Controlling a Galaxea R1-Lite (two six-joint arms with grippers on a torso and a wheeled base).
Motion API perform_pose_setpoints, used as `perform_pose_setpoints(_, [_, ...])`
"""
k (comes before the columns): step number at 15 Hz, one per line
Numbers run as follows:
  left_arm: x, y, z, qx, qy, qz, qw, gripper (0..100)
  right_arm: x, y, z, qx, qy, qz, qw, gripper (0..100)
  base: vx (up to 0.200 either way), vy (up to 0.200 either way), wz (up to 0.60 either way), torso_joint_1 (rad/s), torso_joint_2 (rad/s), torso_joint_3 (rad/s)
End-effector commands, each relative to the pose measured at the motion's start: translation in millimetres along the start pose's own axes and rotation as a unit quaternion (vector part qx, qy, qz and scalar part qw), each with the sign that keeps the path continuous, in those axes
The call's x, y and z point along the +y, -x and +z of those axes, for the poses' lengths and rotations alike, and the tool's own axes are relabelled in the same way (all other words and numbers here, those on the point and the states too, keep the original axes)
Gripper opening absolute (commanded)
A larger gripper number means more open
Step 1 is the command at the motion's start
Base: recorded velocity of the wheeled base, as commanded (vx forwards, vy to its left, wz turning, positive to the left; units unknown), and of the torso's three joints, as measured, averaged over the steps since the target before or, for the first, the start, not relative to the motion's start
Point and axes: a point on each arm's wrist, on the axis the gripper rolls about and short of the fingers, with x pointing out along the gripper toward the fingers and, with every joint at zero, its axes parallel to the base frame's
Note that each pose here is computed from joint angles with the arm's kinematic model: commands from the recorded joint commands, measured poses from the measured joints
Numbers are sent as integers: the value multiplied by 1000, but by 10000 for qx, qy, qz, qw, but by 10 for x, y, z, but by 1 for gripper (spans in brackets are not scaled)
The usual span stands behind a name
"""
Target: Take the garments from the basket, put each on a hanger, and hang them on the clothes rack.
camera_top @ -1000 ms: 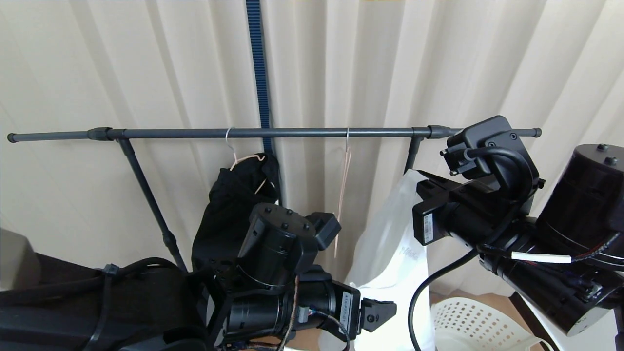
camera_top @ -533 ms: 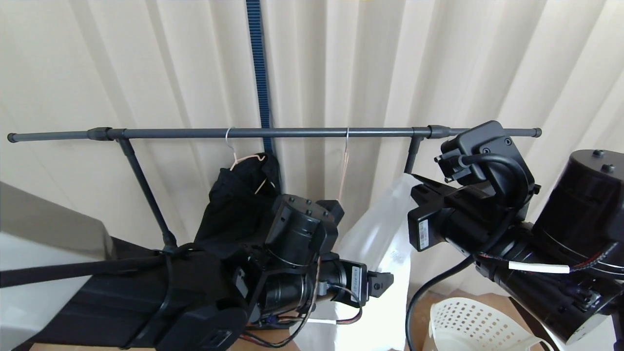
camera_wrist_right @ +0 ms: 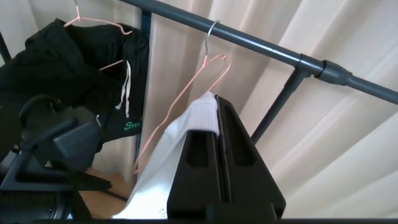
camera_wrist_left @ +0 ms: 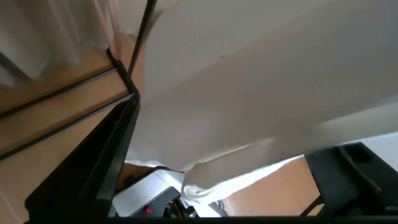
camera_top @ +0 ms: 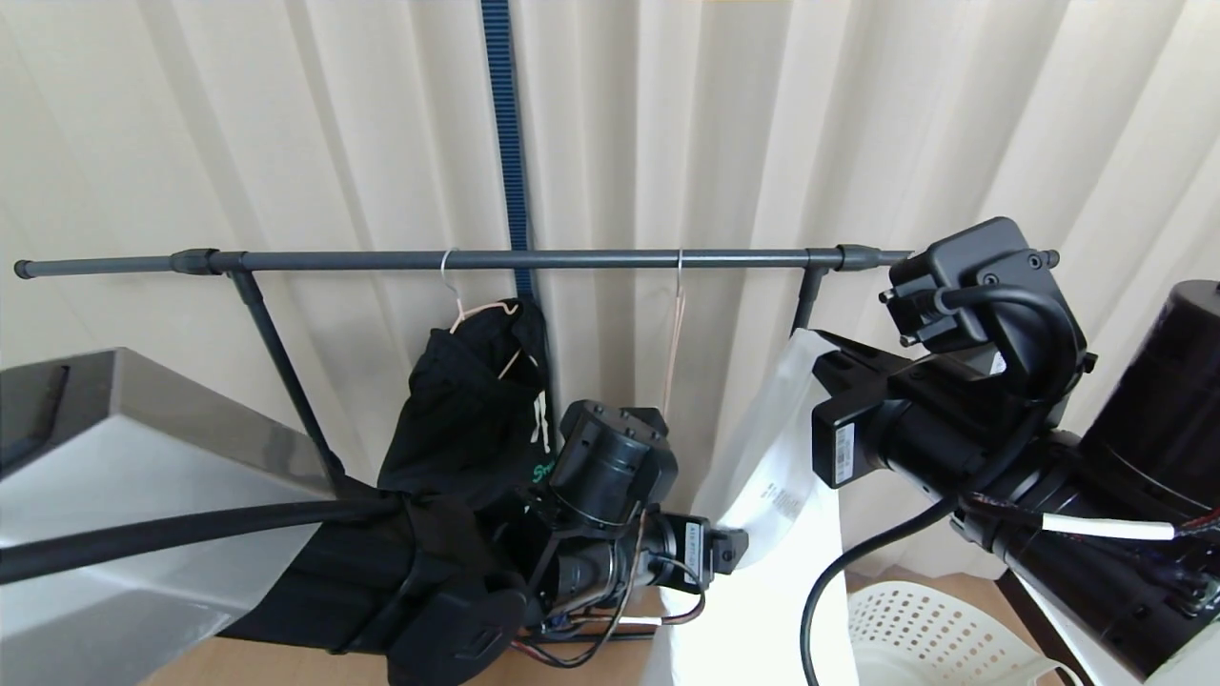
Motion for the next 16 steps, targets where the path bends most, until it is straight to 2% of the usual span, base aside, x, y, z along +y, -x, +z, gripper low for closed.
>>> perform_pose_setpoints(1, [39,-58,-48,89,3,88,9999,100,-64,54,75,-129,-88,-48,9999,0,0,0,0,0,0,0])
perform_pose_setpoints(6, [173,-36,-163,235,4,404,9989,100,-248,20,102,-165,-140,-385,9990,0,0,0,0,0,0,0])
perform_pose_setpoints(9, [191,35,-120,39,15,651,9979,100,-323,-17,85,-130,-136,-526,9984,0,0,0,0,0,0,0])
perform_pose_setpoints(10, [186,88,-108,2,17,641,9979,0,-350,-29,79,-118,-136,-586,9981,0,0,0,0,0,0,0])
perform_pose_setpoints(15, [130,496,51,-444,-49,526,9976,0,-514,-118,0,53,-39,-950,9955,0,0,0,0,0,0,0])
perform_pose_setpoints(16, [169,615,114,-652,-134,705,9953,0,-572,-132,-47,150,193,-1033,9944,0,0,0,0,0,0,0])
